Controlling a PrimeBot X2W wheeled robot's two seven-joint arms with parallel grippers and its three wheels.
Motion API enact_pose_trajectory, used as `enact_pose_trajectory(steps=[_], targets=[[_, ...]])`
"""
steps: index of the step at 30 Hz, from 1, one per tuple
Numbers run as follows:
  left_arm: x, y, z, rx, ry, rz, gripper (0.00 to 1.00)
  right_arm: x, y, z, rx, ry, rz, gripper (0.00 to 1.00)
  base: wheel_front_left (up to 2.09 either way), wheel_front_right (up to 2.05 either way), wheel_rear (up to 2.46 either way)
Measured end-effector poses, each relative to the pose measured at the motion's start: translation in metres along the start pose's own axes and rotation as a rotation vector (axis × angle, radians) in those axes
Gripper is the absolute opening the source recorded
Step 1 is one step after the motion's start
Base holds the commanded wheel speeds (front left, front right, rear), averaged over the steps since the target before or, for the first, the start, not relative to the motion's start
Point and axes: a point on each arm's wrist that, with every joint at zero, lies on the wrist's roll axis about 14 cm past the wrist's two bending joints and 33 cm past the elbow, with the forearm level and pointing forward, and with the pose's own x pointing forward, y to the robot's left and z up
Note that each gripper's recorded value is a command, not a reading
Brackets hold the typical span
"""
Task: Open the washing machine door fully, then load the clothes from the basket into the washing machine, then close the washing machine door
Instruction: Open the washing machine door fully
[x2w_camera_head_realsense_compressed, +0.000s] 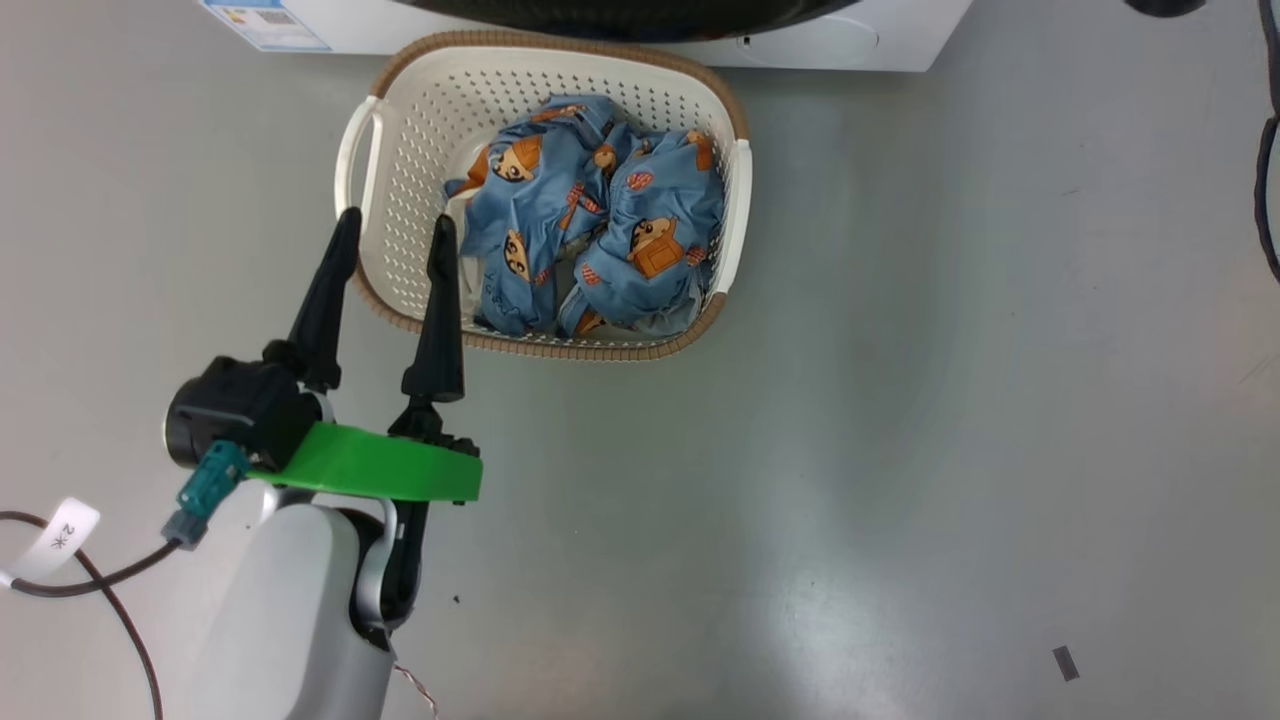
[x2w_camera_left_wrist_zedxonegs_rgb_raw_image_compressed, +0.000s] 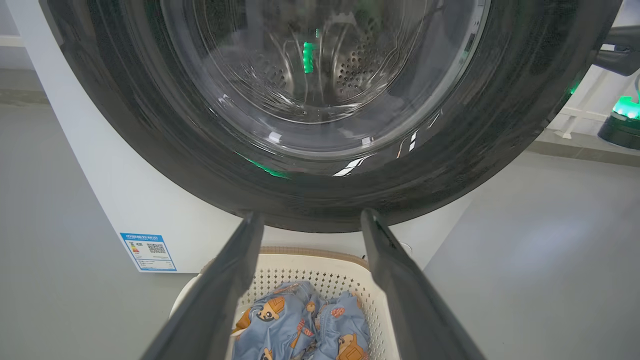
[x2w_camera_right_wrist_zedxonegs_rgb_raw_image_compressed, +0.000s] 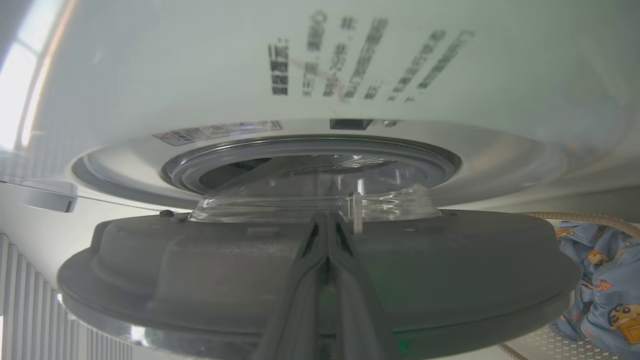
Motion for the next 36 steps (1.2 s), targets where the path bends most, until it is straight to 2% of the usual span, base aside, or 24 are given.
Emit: enact_pose_trajectory(steps=[6, 14, 36], targets=[[0.0, -0.003, 0.007, -0.001, -0.014, -0.006, 1.0, -0.005, -0.001, -0.017, -0.009, 0.058, 0.001, 0.0, 0.0, 0.0, 0.0], [-0.008, -0.005, 0.018, -0.004, -0.034, -0.002, 1.0, -0.016, -0.004, -0.056, -0.001, 0.162, 0.011, 0.0, 0.0, 0.0, 0.0], [-0.044, -0.012, 0.036, -0.008, -0.052, -0.001, 1.0, -0.056, 0.011, -0.14, -0.009, 0.301, 0.071, 0.0, 0.0, 0.0, 0.0]])
